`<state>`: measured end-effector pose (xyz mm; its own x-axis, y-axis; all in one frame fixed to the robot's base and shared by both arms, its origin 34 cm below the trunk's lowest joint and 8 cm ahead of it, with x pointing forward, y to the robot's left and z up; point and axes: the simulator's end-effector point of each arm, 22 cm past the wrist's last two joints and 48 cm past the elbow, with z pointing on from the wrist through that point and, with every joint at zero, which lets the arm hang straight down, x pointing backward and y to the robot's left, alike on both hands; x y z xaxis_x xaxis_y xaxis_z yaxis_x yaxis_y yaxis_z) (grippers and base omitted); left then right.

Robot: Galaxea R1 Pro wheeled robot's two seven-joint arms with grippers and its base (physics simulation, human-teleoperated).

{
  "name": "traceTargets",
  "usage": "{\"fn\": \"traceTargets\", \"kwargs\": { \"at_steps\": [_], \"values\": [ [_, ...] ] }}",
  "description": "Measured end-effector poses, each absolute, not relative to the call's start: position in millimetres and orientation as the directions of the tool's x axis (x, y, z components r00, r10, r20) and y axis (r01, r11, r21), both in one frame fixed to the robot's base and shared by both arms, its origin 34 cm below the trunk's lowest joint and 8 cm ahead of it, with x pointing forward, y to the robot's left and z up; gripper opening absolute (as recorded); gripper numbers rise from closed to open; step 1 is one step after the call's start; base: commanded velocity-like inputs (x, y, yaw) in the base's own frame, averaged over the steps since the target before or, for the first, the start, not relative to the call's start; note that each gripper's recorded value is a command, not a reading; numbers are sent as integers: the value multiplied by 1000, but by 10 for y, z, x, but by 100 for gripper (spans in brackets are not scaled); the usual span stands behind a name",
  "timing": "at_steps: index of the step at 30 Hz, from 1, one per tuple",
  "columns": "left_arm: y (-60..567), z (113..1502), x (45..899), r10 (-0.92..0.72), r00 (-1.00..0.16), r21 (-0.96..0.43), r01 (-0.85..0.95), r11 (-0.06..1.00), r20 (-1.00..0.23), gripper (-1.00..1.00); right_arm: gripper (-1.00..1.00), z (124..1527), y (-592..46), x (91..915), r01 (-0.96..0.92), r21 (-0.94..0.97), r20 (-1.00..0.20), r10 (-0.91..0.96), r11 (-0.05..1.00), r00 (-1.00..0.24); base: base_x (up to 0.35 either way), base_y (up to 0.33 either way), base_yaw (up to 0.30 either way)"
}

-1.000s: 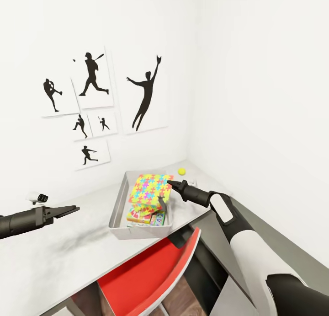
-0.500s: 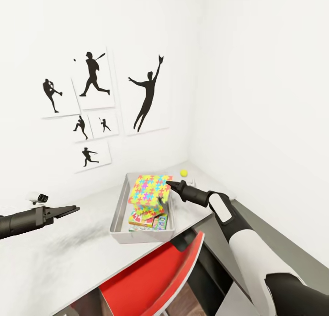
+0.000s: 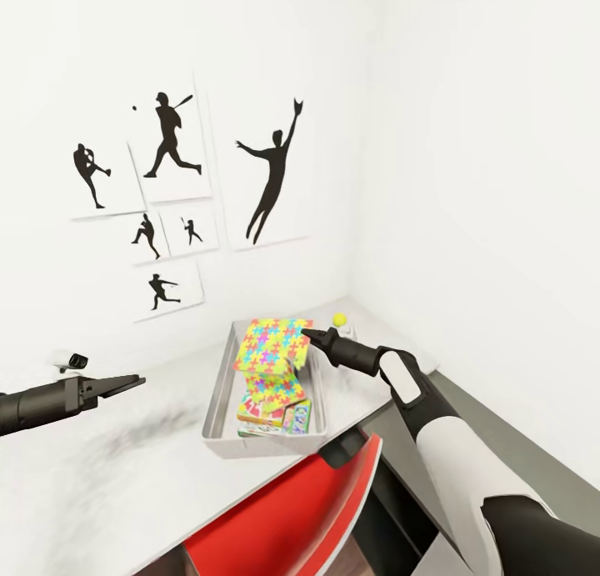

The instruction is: Put all the toys in the child's room - the three board games (two on the bed and one on the table), the two jigsaw puzzles on the table, and the tennis ball on the table - inside the toy box on the table in the child's room.

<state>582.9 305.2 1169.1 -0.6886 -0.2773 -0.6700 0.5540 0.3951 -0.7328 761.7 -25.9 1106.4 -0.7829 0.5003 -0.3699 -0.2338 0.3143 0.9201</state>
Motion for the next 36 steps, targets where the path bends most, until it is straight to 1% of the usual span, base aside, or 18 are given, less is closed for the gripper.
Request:
{"fn": "traceTargets", "kwargs": {
  "at_steps": [9,36],
  "values": [
    [3051,11691,5830,-277,-689,-733,554,395,-670,100,-100,10989,-263,7628,-214,914,-372,496,345,-785,6,5,0],
    [3054,11661,5842,-278,-693,-736,549,396,-666,100,-100,10956,-259,7634,-209,915,-368,495,346,-787,1,1,0]
  ]
}}
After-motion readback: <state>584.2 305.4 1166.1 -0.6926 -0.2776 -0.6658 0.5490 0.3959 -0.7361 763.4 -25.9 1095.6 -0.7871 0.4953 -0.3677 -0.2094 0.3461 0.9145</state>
